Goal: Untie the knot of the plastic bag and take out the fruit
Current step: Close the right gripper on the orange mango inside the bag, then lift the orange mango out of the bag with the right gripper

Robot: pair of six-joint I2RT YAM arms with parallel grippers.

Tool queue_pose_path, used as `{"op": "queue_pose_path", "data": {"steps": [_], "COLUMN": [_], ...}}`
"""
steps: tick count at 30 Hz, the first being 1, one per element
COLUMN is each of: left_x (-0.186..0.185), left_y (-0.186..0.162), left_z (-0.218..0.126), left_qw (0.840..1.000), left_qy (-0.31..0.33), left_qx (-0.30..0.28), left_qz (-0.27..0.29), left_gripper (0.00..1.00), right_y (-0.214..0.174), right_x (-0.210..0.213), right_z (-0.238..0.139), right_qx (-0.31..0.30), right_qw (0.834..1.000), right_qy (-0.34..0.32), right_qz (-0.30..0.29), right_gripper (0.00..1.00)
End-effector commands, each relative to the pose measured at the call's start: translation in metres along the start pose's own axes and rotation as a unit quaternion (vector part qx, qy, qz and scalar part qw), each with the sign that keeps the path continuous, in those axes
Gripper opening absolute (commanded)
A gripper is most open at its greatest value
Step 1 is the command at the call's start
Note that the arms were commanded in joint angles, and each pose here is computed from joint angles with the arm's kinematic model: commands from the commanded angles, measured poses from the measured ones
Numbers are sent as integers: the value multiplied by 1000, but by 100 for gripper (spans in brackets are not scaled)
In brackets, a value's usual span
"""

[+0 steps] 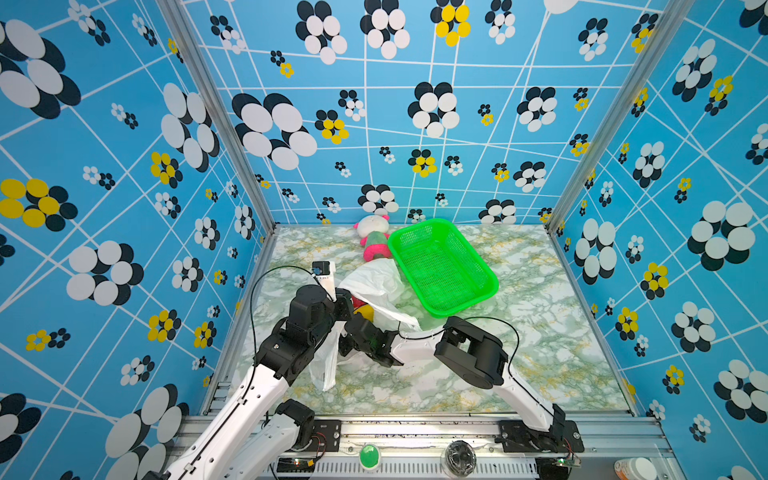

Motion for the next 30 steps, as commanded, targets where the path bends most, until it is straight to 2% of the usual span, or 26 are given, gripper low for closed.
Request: {"op": "queue_pose_path", "data": {"steps": [1, 4, 8, 17, 25, 30], "left_x": [-1, -1, 0, 1, 2, 5], "left_y": [5, 5, 5, 5, 4, 8], "left_z": [-3, -3, -2, 0, -2, -2], "left_qw": [1000, 1000, 1000, 1000, 1000, 999], "left_qy": [-9, -8, -6, -1, 4, 41], "left_qx": [-18, -17, -18, -18, -18, -5], "left_qz": [-8, -8, -7, -7, -9, -30], "left_gripper": [0, 0, 0, 0, 0, 0], "right_y": [7, 9, 16, 43, 53, 64], "right_x": [2, 3, 6, 13, 13, 10], "right_z": [-11, -16, -30, -106, -166, -205], "right_qx": [-5, -8, -21, -111, -167, -195], "right_qw": [1000, 1000, 1000, 994, 986, 979], "right_qy": [12, 14, 23, 21, -17, -44], "right_qz": [-3, -2, 4, 4, -19, -29], "right_gripper": [35, 28, 26, 26, 23, 20]}}
Point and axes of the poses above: each gripper's point midway between its finger pads, its own z axis out along the fingers, its own x axis along the line the jaws close on, y = z × x, the point moved 9 cm from there along -z, back along the fingers, and after that the axes turned 2 degrees about -z, right-handed, at the moved point
